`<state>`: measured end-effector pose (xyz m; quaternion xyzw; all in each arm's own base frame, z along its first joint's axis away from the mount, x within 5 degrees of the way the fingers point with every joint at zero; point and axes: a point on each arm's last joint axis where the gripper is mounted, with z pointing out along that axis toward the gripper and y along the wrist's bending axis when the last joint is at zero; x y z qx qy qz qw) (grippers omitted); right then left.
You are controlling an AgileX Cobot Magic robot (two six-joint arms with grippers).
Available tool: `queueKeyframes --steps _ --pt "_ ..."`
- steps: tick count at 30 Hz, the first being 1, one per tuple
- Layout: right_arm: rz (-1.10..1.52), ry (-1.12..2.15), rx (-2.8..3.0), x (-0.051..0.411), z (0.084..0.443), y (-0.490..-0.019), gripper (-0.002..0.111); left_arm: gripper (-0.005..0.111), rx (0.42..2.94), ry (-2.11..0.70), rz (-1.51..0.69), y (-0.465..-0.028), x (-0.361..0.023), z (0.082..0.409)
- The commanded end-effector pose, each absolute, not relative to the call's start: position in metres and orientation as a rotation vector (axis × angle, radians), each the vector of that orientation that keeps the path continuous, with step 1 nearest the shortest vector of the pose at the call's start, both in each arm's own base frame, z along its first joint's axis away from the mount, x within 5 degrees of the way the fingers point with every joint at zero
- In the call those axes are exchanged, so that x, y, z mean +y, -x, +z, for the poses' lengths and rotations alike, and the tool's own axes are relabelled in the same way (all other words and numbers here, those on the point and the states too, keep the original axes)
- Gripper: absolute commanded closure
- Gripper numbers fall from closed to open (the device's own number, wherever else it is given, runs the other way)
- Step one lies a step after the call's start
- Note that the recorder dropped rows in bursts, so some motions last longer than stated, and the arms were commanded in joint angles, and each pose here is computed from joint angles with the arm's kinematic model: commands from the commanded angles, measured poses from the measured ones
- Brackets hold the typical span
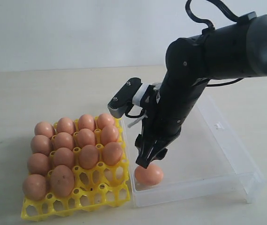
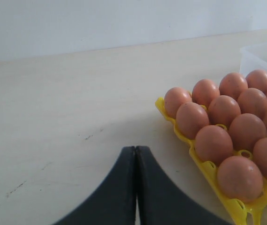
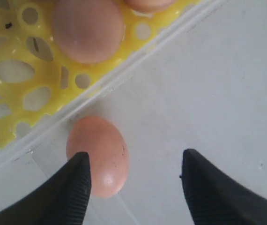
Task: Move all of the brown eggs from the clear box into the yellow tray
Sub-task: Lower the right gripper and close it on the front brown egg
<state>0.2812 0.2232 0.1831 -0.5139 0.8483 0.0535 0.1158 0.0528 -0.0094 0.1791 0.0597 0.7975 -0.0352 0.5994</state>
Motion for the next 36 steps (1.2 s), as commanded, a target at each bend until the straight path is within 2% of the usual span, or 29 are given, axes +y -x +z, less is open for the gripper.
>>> queueKeyframes --steps 1,14,26,29,36 --pt "0.153 1.538 2.444 0.233 0.179 -0.28 0.048 0.107 1.83 -0.137 -0.086 -0.053 -0.01 0.182" --pt "0.14 1.596 2.453 0.237 0.161 -0.28 0.049 0.107 1.83 -0.137 -0.086 -0.053 -0.01 0.182" --pt "0.173 1.608 2.484 0.241 0.16 -0.274 0.049 0.107 1.83 -0.137 -0.086 -0.053 -0.01 0.182" --pt "0.161 1.597 2.492 0.242 0.155 -0.275 0.041 0.107 1.83 -0.137 -0.086 -0.053 -0.01 0.182" --pt "0.16 1.59 2.505 0.245 0.144 -0.276 0.041 0.107 1.83 -0.137 -0.086 -0.053 -0.01 0.182"
